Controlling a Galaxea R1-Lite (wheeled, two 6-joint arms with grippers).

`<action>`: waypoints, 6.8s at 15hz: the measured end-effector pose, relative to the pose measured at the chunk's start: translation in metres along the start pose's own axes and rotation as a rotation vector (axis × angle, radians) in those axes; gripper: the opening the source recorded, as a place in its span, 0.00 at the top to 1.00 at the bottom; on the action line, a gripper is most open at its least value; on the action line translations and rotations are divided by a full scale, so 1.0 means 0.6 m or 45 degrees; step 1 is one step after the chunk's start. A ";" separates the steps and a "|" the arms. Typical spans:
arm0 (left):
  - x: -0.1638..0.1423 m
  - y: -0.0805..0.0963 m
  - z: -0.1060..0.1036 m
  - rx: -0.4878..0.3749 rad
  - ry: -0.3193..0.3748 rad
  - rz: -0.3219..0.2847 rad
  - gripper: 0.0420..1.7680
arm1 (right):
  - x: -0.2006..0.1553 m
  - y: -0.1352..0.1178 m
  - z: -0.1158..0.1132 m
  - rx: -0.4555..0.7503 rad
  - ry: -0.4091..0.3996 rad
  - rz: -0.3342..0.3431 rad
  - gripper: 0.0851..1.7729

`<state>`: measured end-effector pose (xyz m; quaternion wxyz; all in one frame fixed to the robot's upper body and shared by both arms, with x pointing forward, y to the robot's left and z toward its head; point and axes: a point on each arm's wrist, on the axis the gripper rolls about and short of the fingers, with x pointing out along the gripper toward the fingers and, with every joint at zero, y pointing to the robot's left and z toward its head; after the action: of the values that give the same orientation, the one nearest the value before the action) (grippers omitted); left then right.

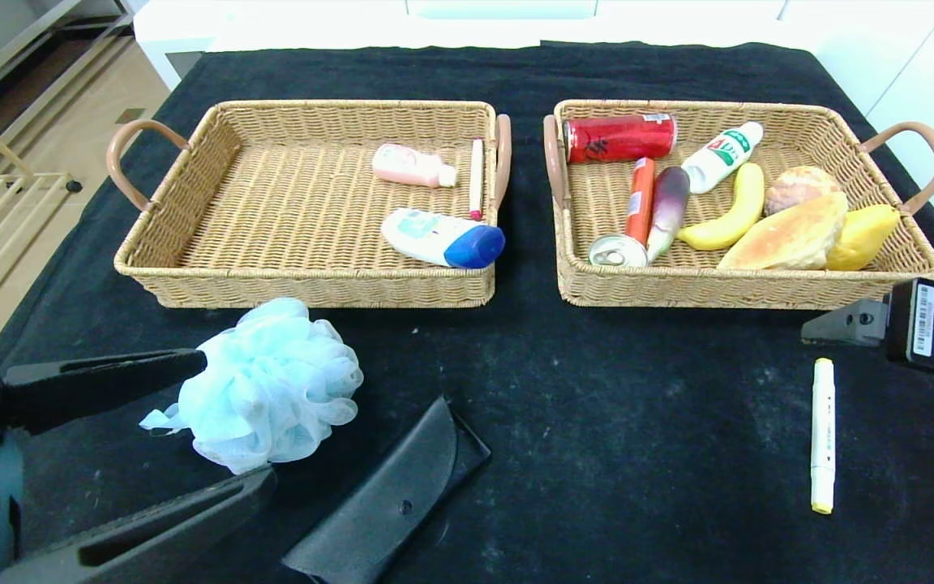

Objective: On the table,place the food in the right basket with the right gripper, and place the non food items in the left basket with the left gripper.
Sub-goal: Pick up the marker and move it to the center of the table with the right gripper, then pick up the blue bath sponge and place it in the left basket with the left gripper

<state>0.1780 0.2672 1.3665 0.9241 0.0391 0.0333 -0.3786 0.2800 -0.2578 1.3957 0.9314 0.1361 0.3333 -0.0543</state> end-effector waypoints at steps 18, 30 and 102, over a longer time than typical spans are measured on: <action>0.001 0.000 -0.001 -0.001 0.006 -0.002 0.03 | 0.142 -0.051 -0.053 0.180 0.253 -0.131 0.35; 0.001 0.000 -0.001 0.000 0.004 -0.002 0.03 | 0.154 -0.051 -0.058 0.190 0.288 -0.141 0.89; -0.004 0.000 0.002 0.018 -0.014 0.010 0.03 | 0.101 0.304 -0.096 -0.469 0.130 0.450 0.11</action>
<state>0.1761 0.2688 1.3682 0.9255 0.0438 0.0253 -0.3753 0.3266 -0.0673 1.3541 0.9174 0.0227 0.3553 0.1778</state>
